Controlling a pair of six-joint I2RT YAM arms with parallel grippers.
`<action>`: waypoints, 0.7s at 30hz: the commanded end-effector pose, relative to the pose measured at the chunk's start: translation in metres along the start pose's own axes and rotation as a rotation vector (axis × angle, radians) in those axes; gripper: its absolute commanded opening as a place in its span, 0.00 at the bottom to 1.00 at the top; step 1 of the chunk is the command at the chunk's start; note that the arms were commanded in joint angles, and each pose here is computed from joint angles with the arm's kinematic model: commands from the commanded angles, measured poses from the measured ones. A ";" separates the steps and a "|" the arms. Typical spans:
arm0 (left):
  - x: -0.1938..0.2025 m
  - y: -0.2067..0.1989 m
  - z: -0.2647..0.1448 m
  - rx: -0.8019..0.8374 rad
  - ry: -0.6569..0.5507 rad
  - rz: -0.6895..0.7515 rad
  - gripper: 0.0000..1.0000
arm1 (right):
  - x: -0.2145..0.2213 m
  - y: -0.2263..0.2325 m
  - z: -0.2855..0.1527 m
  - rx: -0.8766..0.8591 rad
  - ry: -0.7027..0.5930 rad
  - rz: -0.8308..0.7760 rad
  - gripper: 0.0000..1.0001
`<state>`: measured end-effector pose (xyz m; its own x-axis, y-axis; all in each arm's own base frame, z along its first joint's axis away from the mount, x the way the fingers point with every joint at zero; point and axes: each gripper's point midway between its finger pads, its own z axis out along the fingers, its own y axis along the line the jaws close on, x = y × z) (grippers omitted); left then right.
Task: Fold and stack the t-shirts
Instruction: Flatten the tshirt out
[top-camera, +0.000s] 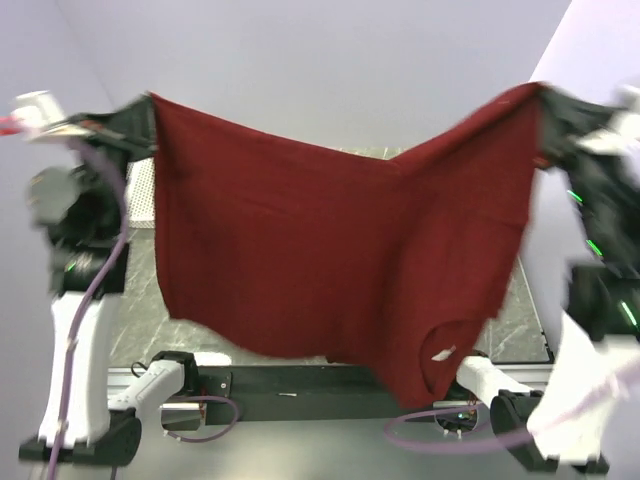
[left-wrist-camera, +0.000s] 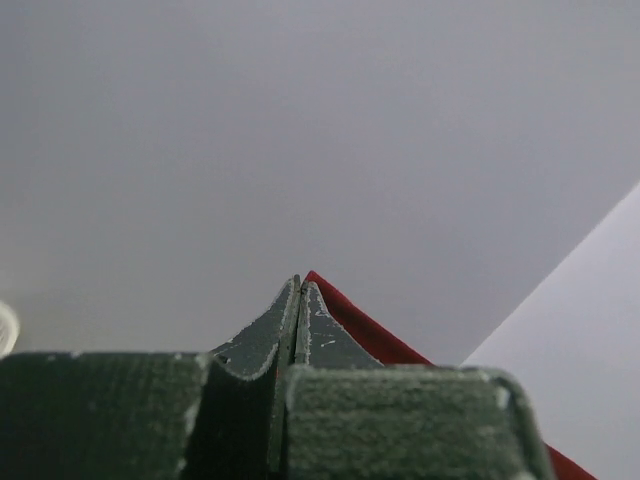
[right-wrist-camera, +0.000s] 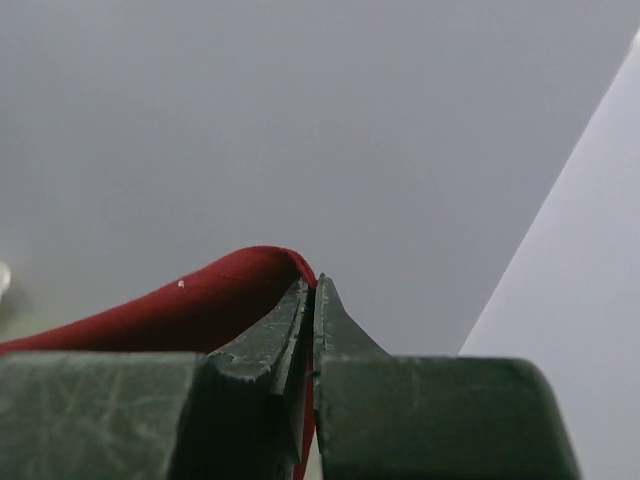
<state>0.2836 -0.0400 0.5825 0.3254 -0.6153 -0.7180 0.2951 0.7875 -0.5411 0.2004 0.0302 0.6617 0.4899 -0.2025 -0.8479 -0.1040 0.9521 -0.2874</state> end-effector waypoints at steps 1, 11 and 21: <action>0.063 0.048 0.029 -0.080 0.102 0.034 0.00 | 0.108 0.005 0.039 -0.037 0.193 0.011 0.00; 0.298 0.205 0.082 -0.317 0.479 0.082 0.00 | 0.389 0.061 0.077 -0.205 0.546 0.147 0.00; 0.436 0.285 0.122 -0.489 0.676 0.121 0.00 | 0.550 0.056 0.136 -0.060 0.859 0.248 0.00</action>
<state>0.5936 -0.0875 0.1140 -0.4361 -0.4858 -0.7575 -0.2095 0.8734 -0.4396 0.5530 0.0113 0.1952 -0.4609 -0.1392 -0.8765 -0.2636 0.9645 -0.0146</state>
